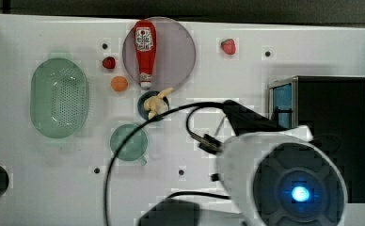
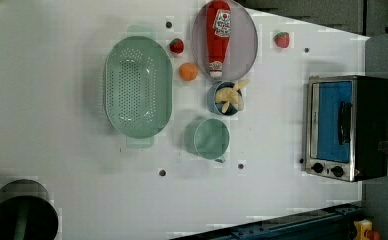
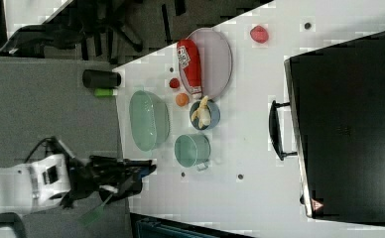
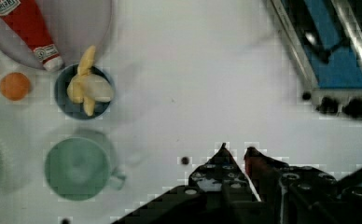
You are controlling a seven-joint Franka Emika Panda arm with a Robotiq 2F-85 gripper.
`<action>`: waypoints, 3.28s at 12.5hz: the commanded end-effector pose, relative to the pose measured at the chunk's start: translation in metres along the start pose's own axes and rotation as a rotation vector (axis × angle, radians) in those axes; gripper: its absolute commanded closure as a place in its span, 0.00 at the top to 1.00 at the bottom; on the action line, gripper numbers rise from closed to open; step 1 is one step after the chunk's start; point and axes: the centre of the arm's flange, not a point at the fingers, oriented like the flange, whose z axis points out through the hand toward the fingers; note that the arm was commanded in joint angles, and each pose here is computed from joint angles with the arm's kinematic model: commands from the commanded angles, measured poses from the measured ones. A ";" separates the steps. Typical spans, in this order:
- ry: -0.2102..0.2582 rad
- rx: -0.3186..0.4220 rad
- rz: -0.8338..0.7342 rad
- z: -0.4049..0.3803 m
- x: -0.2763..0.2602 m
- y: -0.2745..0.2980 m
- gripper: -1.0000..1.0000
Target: Flap open oven.
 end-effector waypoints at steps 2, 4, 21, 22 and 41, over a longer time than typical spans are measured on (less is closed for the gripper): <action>0.027 0.011 -0.172 0.040 0.018 0.066 0.17; 0.053 0.024 -0.148 0.062 0.030 0.084 0.17; 0.089 -0.093 -0.310 0.232 0.114 0.147 0.17; 0.086 -0.098 -0.315 0.239 0.116 0.145 0.17; 0.036 -0.469 -0.380 0.310 0.078 -0.004 0.17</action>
